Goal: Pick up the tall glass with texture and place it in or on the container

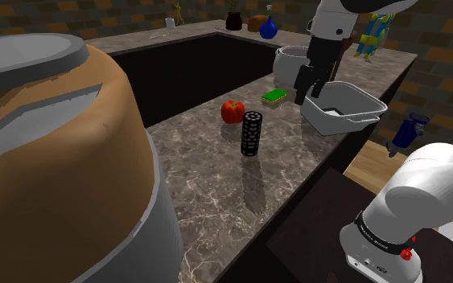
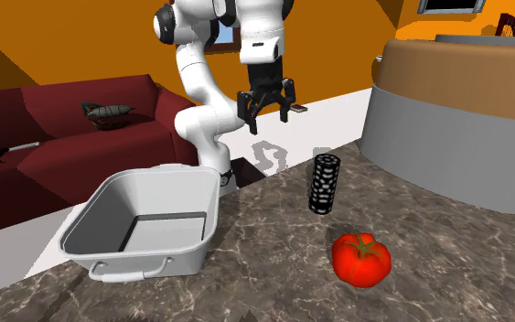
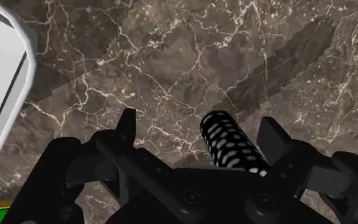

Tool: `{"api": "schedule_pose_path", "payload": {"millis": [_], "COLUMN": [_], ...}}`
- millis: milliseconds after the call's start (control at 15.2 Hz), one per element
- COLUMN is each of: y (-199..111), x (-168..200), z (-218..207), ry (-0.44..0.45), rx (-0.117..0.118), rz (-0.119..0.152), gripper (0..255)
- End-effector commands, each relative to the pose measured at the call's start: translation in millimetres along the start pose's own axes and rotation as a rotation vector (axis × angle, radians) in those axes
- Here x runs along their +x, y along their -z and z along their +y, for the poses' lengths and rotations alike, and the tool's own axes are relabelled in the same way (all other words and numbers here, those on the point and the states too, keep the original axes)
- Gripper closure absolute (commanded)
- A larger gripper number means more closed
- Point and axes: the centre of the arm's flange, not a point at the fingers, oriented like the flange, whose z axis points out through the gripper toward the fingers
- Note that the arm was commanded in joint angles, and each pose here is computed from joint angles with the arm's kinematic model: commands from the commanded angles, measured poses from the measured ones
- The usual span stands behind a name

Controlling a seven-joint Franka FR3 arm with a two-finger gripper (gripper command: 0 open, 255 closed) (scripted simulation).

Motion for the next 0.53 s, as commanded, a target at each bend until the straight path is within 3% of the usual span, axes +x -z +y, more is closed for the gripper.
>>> {"api": "schedule_pose_path", "payload": {"millis": [0, 462], "y": [0.0, -34.2], "x": [0.0, 66.0], "z": [0.0, -67.3], "ry": [0.000, -0.117], "rx": [0.000, -0.072], "rz": [0.000, -0.003], "gripper": [0, 0]}}
